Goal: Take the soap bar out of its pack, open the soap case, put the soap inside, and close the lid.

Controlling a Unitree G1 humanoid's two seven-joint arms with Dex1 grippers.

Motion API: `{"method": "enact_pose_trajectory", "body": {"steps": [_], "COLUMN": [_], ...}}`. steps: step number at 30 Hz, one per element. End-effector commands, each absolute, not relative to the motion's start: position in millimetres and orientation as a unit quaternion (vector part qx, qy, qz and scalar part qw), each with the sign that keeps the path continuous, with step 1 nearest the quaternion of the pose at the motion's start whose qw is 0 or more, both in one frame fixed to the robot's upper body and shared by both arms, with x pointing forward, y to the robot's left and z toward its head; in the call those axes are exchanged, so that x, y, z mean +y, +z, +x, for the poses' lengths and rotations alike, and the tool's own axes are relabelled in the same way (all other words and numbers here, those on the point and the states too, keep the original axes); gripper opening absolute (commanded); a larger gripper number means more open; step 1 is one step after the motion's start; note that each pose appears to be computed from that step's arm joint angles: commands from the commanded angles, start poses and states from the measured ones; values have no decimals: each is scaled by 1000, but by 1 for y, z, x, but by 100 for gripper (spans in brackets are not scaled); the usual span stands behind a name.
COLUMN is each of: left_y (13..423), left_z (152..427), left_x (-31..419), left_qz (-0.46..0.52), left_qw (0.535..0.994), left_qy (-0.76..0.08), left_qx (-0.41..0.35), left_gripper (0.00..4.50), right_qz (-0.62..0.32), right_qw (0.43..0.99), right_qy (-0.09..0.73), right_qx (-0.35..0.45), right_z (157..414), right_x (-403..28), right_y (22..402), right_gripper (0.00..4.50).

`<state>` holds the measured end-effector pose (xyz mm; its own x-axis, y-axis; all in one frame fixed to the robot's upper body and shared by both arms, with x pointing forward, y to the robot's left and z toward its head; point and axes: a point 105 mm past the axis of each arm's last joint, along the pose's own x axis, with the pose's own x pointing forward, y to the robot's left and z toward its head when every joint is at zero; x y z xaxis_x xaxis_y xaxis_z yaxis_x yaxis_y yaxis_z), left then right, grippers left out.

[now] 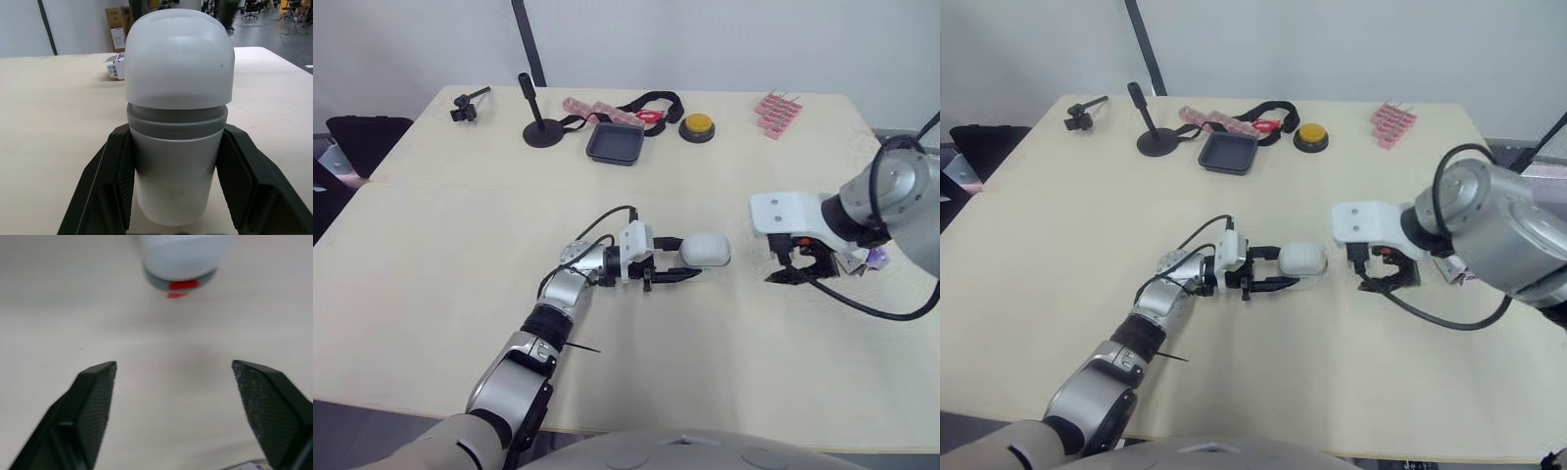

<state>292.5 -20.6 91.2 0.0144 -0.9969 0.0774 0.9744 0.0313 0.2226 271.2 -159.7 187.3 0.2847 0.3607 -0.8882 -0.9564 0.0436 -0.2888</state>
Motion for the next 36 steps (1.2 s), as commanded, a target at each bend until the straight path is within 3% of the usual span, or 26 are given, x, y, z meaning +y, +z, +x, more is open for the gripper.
{"method": "enact_pose_trajectory", "body": {"steps": [1,9,36], "left_y": [88,87,87], "left_z": [290,289,290], "left_x": [-20,-17,-13], "left_qz": [52,55,61], "left_qw": [705,705,711], "left_qy": [-700,-701,-694], "left_qx": [-100,-97,-96], "left_gripper": [186,186,186], "right_qz": [-475,-405,-387], "right_qw": [676,705,684], "right_qy": [498,547,572], "right_qx": [264,198,234], "right_z": [277,271,264], "right_x": [-155,-115,-96], "right_y": [218,246,204], "right_gripper": [265,5,2]}}
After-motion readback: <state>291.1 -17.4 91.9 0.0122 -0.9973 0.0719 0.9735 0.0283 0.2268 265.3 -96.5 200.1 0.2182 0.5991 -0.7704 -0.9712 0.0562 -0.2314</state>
